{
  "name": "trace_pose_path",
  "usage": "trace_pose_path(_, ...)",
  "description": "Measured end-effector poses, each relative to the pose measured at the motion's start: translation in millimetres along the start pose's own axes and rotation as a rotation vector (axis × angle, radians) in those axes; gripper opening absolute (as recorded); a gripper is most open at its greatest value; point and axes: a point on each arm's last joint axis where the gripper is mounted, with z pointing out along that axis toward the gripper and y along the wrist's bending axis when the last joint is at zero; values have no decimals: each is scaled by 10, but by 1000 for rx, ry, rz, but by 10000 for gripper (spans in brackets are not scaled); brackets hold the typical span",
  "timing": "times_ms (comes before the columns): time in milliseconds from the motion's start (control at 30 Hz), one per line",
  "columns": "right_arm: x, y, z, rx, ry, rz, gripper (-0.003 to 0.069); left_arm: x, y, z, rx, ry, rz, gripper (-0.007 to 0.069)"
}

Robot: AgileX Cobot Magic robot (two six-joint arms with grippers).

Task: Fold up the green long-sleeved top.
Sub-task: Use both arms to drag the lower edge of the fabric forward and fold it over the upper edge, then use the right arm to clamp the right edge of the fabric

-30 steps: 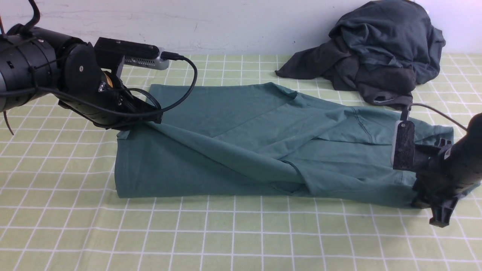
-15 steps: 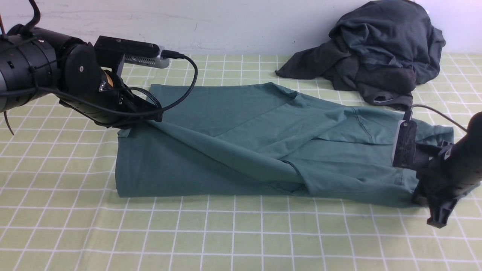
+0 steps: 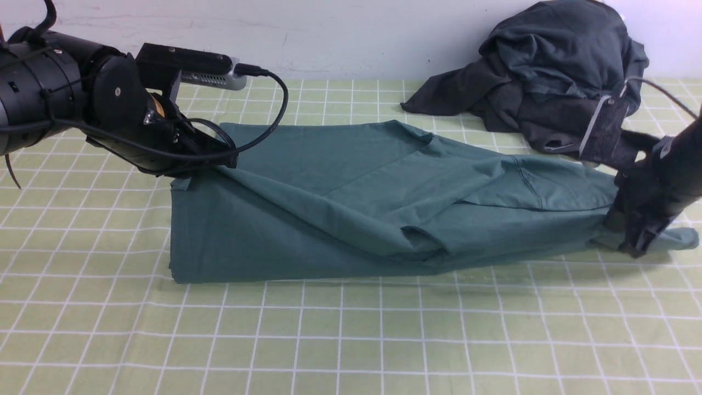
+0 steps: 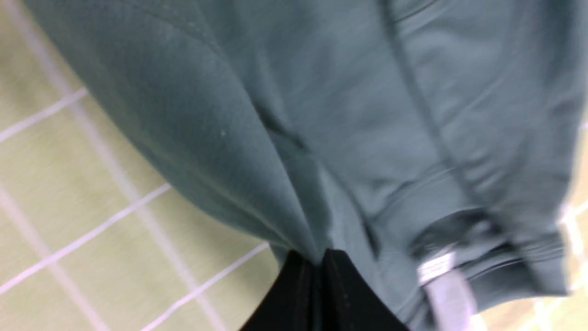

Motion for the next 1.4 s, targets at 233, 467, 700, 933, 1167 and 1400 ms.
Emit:
trace_pose_path(233, -267, -388, 178, 58, -44, 98, 5, -363, 180, 148, -29, -68, -42, -1)
trace_pose_path(467, -587, -834, 586, 119, -101, 192, 5, -681, 374, 761, -57, -90, -110, -1)
trace_pose_path(700, -780, -1037, 1096, 139, -184, 303, 6, -838, 477, 1507, -57, -179, -162, 1)
trace_pose_path(933, -792, -1059, 1259, 162, -231, 427, 171, -828, 637, 1944, -68, -226, -202, 234)
trace_pose_path(1167, -871, -1105, 849, 114, -284, 612, 250, -948, 721, 1711, -36, -149, -296, 430)
trace_pose_path(1400, -1406, -575, 783, -170, -364, 505, 10, -885, 240, 1580, 166, 58, -64, 153)
